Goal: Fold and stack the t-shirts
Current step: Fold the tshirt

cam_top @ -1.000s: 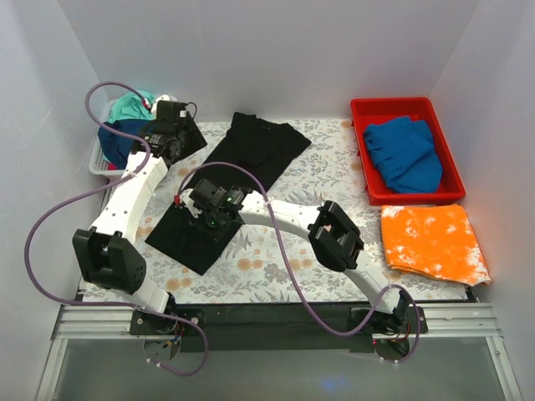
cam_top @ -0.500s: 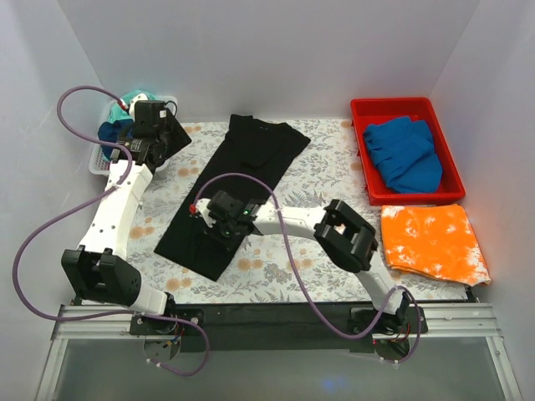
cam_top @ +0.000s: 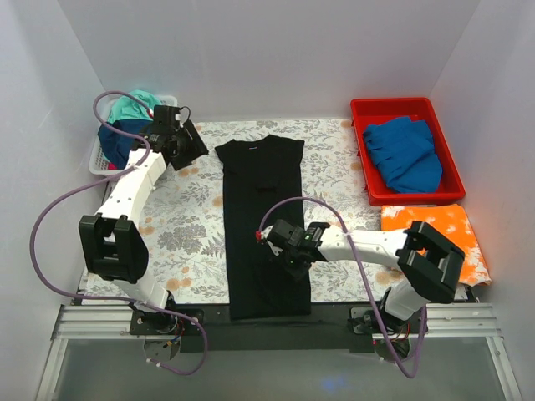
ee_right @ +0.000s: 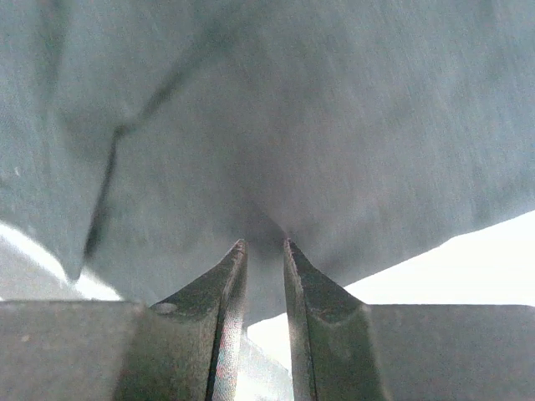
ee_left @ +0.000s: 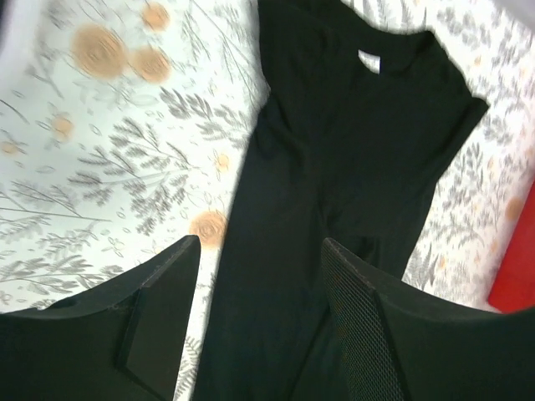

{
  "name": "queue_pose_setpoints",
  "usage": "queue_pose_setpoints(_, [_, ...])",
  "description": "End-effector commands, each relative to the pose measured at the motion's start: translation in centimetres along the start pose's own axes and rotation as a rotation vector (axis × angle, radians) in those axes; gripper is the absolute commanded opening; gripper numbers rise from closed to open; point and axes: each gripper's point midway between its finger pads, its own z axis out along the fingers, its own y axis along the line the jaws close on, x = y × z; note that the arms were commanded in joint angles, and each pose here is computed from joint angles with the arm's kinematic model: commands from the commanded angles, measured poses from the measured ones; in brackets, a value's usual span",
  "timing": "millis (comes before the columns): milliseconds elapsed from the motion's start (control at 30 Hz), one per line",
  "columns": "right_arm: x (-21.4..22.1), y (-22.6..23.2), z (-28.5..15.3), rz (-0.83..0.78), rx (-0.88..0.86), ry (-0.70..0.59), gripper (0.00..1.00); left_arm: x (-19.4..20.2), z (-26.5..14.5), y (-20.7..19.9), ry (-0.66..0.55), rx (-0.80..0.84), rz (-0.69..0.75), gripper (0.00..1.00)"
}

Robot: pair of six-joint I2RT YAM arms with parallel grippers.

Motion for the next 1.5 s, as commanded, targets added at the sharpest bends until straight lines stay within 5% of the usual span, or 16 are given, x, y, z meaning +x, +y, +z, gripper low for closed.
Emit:
queue_pose_setpoints(0, [-0.2,-0.1,-2.7,0.075,0.033,-0.043,0.3,1.7,-0.1,-2.5,0.078,0.136,0.03,0.58])
queue_pose_setpoints(300, [-9.2,-2.2,-9.9,0.202,0.187,-0.372,0.35,9.7,-0.9,-10.8,0.227,0.286,0.232,0.58])
queue_pose_setpoints(500, [-10.3,-7.7,-8.3,0.413,0.287,-0.321,0.36,16.5,1.4,-8.6,0.37,0.141,0.224,0.58])
queue_pose_setpoints(700, [-11.4,-12.6,-4.5,0.461,0.341,-0.289,0.35,20.1,4.0,-3.8,0.426,-0.022,0.197,0.58])
queue_pose_setpoints(1100, [-11.0,-16.7,1.6,0.439,0.314,-0.167,0.35,20.5,10.4,0.1,0.454,-0.266,0.157,0.58])
queue_pose_setpoints(1467, [-14.7,-23.6,1.7,0.517,0.357,-0.197,0.34,14.5,16.2,-3.1,0.421,-0.257,0.079,0.58])
